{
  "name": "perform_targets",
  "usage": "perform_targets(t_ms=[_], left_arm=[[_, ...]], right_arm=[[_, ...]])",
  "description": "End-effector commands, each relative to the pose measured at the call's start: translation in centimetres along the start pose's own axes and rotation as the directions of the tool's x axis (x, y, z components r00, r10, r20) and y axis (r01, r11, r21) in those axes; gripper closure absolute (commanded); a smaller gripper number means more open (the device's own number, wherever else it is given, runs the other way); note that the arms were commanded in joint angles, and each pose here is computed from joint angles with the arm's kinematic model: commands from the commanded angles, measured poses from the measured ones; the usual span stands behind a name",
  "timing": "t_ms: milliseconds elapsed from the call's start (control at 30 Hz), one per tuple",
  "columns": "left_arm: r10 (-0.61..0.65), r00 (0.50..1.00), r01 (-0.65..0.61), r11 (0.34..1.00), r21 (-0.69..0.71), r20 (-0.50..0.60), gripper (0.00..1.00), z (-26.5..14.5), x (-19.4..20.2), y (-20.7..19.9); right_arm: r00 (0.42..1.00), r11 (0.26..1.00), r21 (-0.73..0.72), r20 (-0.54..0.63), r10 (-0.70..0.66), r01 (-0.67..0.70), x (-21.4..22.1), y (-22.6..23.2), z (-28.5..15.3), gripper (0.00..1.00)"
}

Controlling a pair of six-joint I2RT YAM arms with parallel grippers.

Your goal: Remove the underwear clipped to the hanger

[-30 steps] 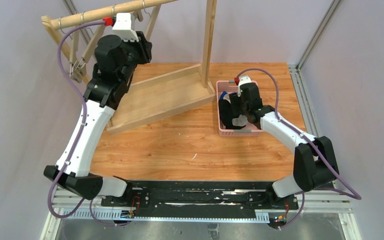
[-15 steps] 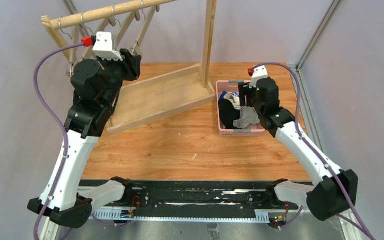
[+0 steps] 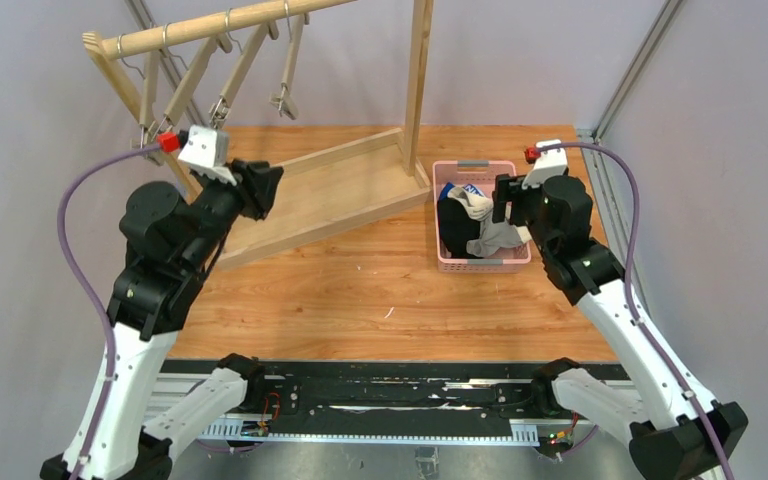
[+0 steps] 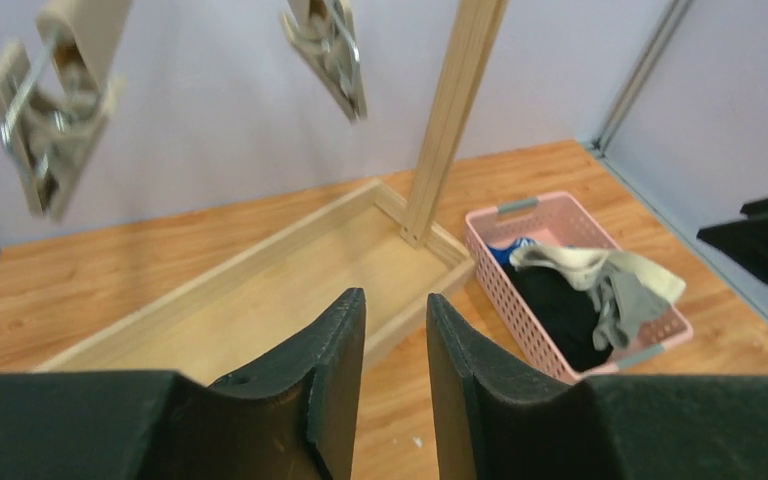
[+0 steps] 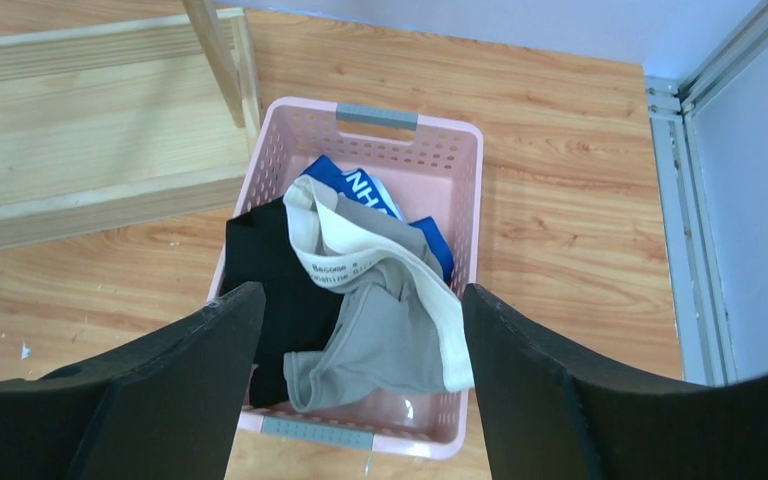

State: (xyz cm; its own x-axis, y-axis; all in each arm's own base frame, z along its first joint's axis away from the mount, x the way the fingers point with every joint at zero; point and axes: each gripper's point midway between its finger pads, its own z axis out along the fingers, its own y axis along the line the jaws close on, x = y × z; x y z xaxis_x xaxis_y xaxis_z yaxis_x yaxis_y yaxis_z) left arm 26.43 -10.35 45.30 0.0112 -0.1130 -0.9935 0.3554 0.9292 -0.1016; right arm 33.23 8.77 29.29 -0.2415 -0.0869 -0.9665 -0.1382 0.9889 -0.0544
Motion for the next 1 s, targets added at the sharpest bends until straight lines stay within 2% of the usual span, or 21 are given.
perform_targets(t_ms=[0,133,267,367,700,967], left_arm=[[0.013,1.0,-0.013,0.999,0.051,-0.005,0.64,-3.6,2.2,-0.7],[0.016,0.998,-0.017,1.0,-0.016,-0.056,0.63,-6.5,5.5,0.8],[0.021,0.99,-0.035,0.995,-0.098,-0.139,0.63,-7.7,9.4,2.6],[0.004,0.985,-0.023,0.994,-0.107,-0.174,0.62,-8.1,11.8,2.8],[-0.02,0.977,-0.013,0.988,-0.153,-0.212,0.61,-9.6,14.6,3.7],[-0.032,0.969,-0.006,0.988,-0.153,-0.243,0.6,-9.1,16.3,3.7]], right_arm=[[0.999,0.999,-0.027,-0.005,0.041,-0.041,1.1,0.4,-1.9,0.26],[0.999,0.998,-0.033,-0.009,0.053,-0.053,2.0,0.5,-3.3,0.26],[0.998,0.997,-0.032,-0.012,0.067,-0.067,2.8,0.2,-4.6,0.25],[0.997,0.997,-0.023,0.003,0.074,-0.074,3.2,-0.2,-5.6,0.25],[0.995,0.995,0.042,0.041,0.088,-0.089,3.7,-2.1,-7.9,0.25],[0.997,0.993,0.088,-0.01,0.075,-0.074,5.1,-2.7,-7.6,0.25]])
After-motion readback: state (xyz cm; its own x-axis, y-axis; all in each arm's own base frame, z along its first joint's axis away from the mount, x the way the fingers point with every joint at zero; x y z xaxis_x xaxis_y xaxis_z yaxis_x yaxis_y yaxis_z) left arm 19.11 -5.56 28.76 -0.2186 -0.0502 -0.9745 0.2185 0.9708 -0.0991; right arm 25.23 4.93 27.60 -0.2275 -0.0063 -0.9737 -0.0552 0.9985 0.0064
